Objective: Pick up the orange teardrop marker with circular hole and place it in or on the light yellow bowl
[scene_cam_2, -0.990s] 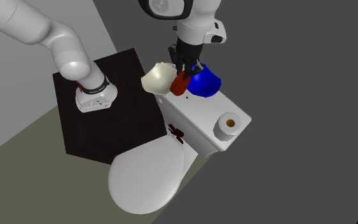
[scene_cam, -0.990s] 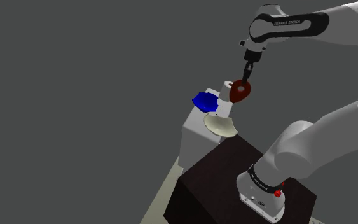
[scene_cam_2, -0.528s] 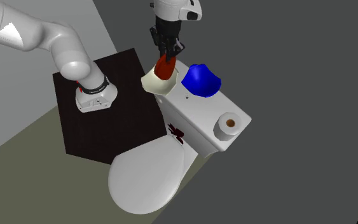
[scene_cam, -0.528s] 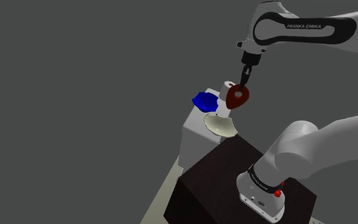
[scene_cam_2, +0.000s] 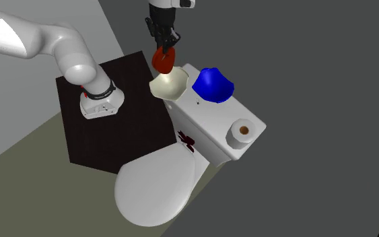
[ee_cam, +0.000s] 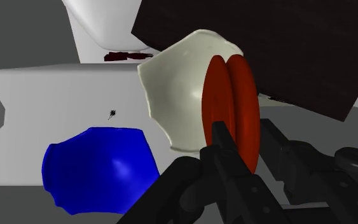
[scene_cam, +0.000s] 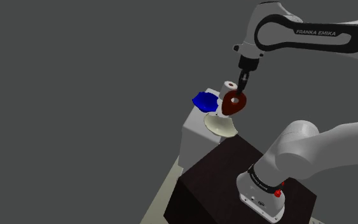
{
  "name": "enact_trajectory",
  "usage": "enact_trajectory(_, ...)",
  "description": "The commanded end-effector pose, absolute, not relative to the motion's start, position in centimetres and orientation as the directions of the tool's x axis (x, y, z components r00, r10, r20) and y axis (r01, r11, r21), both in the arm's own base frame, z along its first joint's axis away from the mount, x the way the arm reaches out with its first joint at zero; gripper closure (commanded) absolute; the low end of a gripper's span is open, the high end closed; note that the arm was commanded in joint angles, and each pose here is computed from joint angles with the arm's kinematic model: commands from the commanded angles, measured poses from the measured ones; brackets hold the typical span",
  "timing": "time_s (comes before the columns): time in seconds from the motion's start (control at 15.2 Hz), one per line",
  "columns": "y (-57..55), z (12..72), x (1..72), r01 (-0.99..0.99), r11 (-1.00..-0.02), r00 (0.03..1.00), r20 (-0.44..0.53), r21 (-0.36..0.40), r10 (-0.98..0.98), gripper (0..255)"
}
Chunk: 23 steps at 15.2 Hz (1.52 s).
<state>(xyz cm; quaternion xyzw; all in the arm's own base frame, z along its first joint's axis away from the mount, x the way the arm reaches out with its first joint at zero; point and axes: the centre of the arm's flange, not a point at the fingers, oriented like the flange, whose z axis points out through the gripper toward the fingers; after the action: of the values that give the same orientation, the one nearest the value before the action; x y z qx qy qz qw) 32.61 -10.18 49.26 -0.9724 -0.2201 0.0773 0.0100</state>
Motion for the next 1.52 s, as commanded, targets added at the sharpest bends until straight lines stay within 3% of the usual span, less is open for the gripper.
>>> enact_trajectory(0.0,-10.1,48.3,32.6,0.426,-0.903,0.891,-0.146,-0.053,0.429,255)
enact_trajectory(1.12,-10.1,39.1,32.6,0.426,-0.903,0.891,-0.146,-0.053,0.429,255)
enact_trajectory(1.45,-10.1,39.1,32.6,0.426,-0.903,0.891,-0.146,-0.053,0.429,255)
